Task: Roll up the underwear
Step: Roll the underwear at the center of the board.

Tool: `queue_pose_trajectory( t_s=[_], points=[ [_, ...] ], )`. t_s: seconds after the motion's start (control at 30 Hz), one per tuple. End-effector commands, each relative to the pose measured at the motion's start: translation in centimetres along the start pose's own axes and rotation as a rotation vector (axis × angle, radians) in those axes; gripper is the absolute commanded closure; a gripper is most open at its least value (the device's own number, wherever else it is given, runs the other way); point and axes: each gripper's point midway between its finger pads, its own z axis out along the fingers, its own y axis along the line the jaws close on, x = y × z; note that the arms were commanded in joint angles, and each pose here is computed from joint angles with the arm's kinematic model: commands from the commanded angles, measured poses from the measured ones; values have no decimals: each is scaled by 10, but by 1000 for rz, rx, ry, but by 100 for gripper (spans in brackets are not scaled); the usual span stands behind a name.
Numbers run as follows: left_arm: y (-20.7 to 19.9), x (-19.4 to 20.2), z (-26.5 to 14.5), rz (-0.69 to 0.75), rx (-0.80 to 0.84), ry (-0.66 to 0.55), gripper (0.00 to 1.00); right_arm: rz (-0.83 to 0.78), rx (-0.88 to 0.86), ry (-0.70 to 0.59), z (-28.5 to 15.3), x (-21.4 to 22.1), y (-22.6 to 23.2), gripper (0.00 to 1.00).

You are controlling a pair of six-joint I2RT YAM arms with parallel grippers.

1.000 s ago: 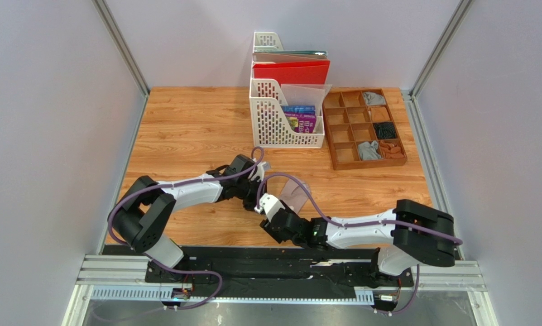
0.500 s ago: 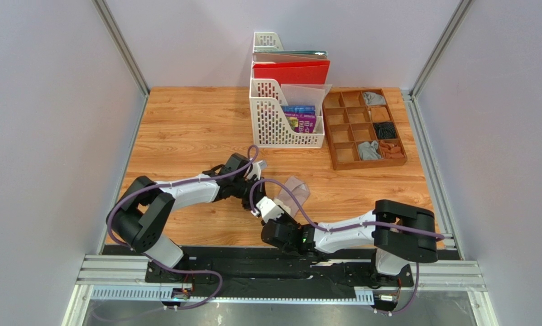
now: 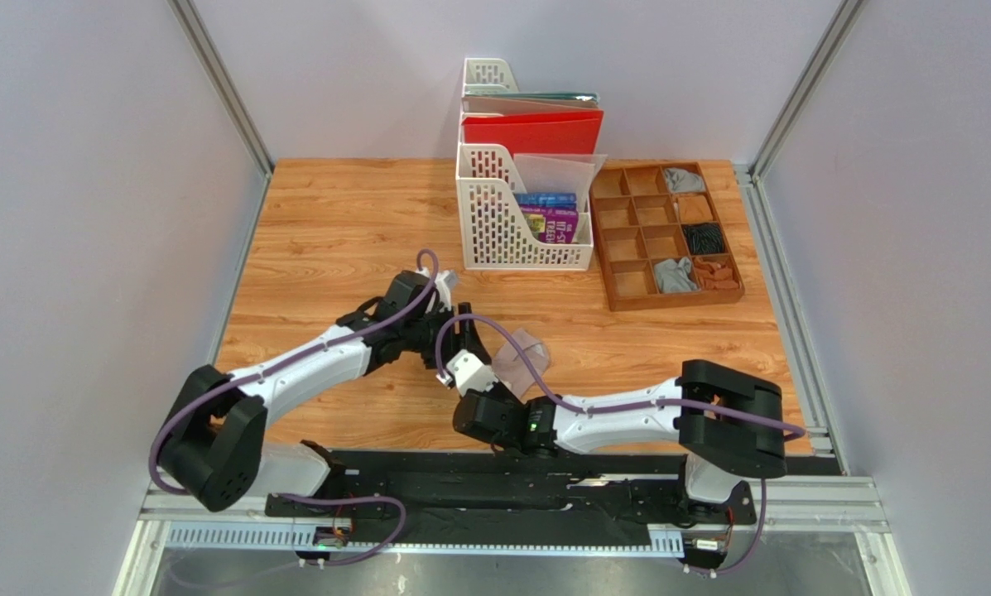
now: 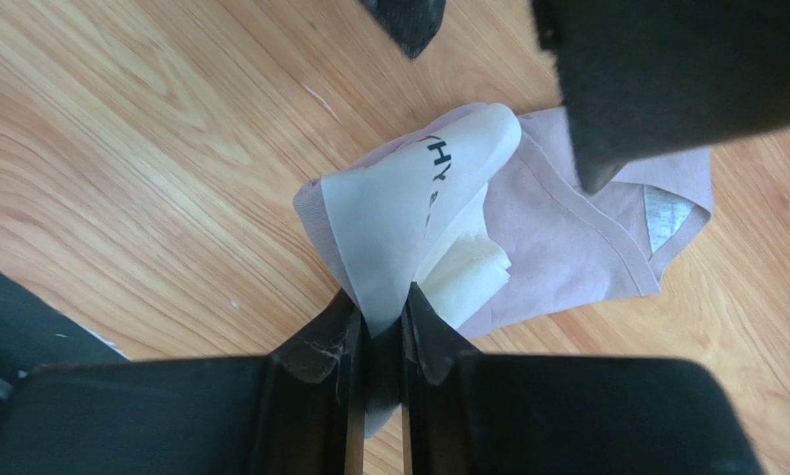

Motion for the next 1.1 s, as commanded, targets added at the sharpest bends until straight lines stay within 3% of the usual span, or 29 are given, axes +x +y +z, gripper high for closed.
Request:
queue_pose_trajectory(
  t_s=[0.0, 0.17, 0.37, 0.73, 1.07],
  points=[
    [4, -19, -22, 5, -71, -102, 32, -20, -107, 96, 3, 5, 21, 86],
    [48, -14, -42, 3, -217, -124, 30, 18, -157, 111, 4, -5, 25, 87],
    [71, -16, -62, -1, -259, -177, 30, 87, -243, 140, 2, -12, 26, 89],
    [65, -19, -84, 11, -238, -247, 30, 223, -380, 163, -3, -29, 15, 92],
    [62, -7, -75, 20, -169, -226, 31, 349, -477, 205, -1, -35, 11, 93]
  ],
)
